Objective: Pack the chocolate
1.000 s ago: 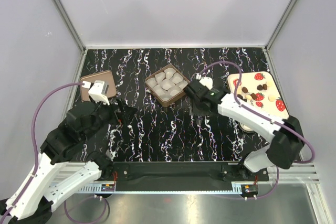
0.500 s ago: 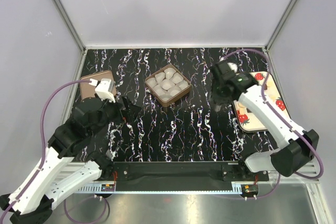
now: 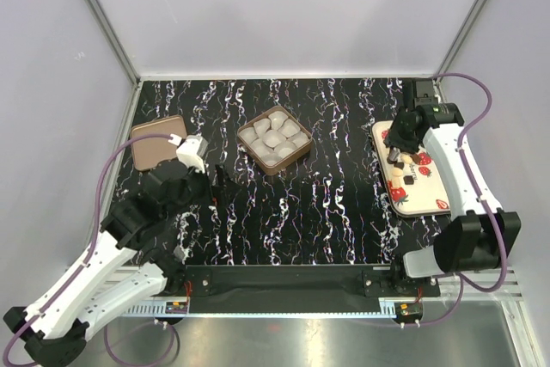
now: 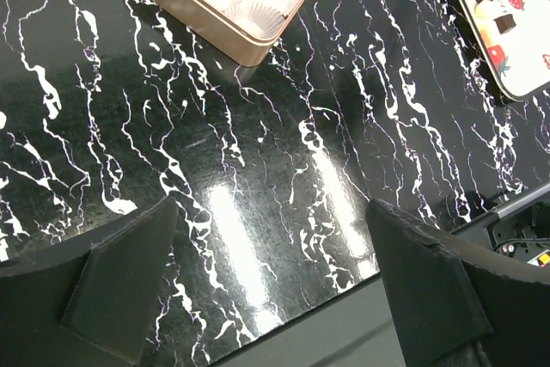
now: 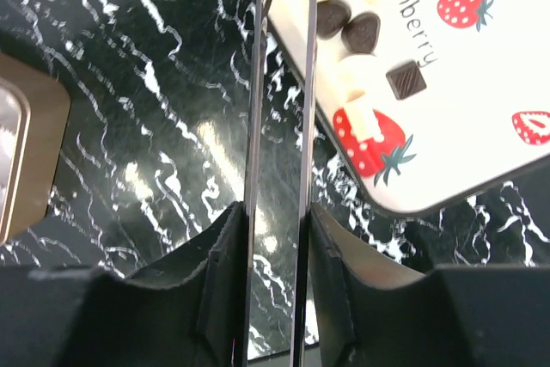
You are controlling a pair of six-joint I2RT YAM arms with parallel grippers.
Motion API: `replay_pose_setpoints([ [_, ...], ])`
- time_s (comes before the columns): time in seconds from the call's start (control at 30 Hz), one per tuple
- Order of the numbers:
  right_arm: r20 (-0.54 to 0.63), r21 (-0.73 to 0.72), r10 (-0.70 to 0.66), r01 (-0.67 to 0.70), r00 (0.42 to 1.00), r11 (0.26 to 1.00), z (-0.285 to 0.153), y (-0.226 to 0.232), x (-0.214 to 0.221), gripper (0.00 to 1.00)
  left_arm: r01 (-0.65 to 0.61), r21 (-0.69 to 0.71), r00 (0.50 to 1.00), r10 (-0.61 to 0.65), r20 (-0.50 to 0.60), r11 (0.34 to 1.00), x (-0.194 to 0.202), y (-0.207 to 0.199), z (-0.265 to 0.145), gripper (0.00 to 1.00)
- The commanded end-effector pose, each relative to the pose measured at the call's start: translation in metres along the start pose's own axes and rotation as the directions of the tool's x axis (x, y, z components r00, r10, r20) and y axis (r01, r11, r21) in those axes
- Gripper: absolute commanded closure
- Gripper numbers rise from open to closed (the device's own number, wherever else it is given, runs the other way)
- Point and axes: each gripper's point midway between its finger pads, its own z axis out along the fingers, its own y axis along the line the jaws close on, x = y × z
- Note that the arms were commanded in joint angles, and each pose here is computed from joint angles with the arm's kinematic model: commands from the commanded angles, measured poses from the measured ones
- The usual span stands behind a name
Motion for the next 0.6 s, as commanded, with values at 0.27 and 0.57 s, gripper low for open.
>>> replay_pose_setpoints([
  [0.27, -0.016, -0.02, 0.058, -0.059, 0.998, 0.998, 0.04, -0.039, -0.021, 0.62, -0.049, 0.004, 0.998, 0.048, 0.039, 0.999, -0.002, 0.003, 0.007, 0.01],
  [0.57, -0.05, -0.068, 0.03, -0.034, 0.998, 0.997, 0.051, -0.04, -0.011, 0.58, -0.054, 0.006, 0.998, 0.054, 0.026, 0.999, 0.001, 0.003, 0.009, 0.01],
])
